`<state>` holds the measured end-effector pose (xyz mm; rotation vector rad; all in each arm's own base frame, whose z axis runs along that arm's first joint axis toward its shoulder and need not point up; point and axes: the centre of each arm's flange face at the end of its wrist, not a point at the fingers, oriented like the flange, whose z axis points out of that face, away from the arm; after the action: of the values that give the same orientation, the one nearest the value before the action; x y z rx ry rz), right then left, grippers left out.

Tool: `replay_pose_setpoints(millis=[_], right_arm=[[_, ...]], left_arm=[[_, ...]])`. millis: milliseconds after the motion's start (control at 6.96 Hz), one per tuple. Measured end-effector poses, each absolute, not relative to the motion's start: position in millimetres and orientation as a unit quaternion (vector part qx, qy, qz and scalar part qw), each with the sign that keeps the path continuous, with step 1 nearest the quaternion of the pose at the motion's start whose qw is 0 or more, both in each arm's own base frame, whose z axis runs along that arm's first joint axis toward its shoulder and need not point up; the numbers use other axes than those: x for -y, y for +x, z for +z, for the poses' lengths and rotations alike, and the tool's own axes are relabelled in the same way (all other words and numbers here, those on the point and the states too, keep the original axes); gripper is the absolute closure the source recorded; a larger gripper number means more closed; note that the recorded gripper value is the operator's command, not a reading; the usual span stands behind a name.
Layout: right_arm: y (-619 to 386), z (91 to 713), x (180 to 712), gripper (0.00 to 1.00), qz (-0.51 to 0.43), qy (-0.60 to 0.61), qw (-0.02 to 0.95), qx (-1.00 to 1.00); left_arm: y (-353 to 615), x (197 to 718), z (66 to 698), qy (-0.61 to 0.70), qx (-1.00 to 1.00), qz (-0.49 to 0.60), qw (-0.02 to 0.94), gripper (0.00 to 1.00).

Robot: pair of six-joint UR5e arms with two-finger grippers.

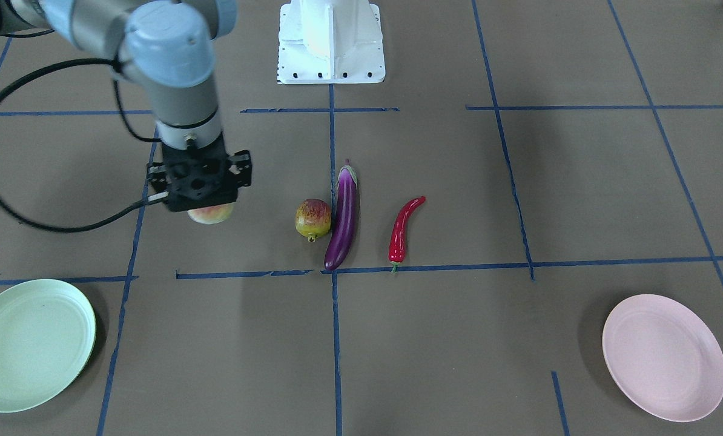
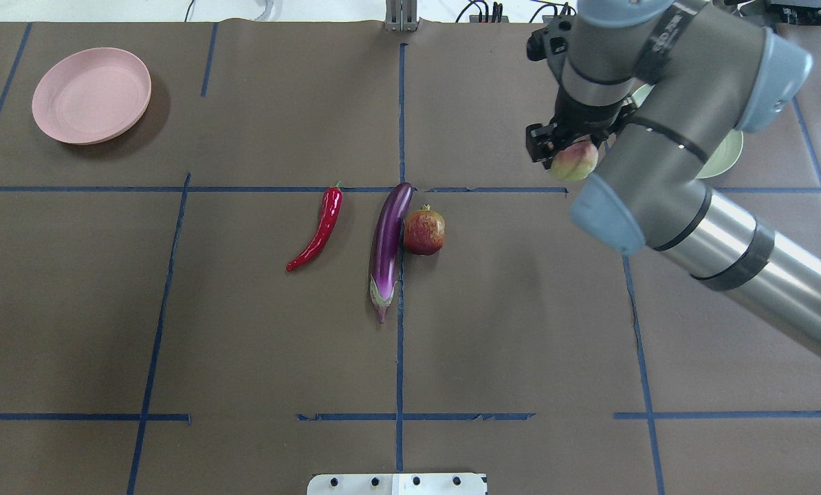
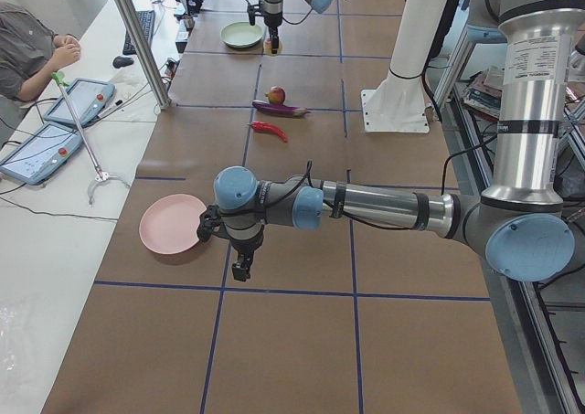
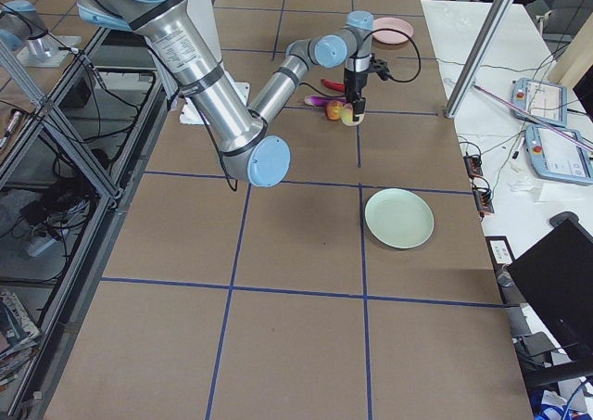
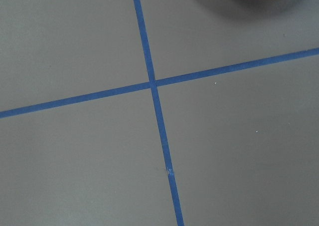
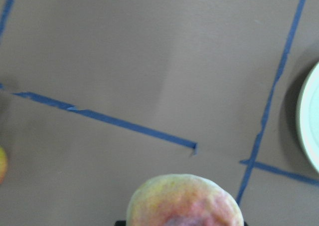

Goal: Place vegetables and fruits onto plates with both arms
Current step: 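Carry the peach with the right gripper onto the pale green plate, then open the right gripper and raise it away from the plate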

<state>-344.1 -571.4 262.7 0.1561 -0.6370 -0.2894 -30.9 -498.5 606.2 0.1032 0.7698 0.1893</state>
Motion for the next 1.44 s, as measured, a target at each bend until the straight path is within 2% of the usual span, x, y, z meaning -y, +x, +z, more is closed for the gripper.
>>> replay_pose_setpoints(millis=[575, 719, 862, 1006, 1438], right_arm=[[-246, 479, 655, 0.97, -0.232, 0.107, 0.911, 0.322], [-235, 513, 659, 0.85, -0.246, 0.100, 0.911, 0.315], [-229, 539, 657, 0.30, -0.251, 0.098, 0.911, 0.313], [-228, 557, 656, 0.00, -0.250, 0.095, 0.911, 0.313], [-207, 568, 665, 0.00, -0.215, 0.087, 0.918, 0.322]], left_arm=[[-30, 499, 606, 0.050, -0.374, 0.094, 0.921, 0.00], [-30, 499, 606, 0.050, -0.374, 0.094, 0.921, 0.00], [-30, 499, 606, 0.051, -0.375, 0.094, 0.921, 0.00], [-30, 500, 606, 0.051, -0.375, 0.094, 0.921, 0.00], [-29, 504, 600, 0.059, -0.375, 0.098, 0.920, 0.00]])
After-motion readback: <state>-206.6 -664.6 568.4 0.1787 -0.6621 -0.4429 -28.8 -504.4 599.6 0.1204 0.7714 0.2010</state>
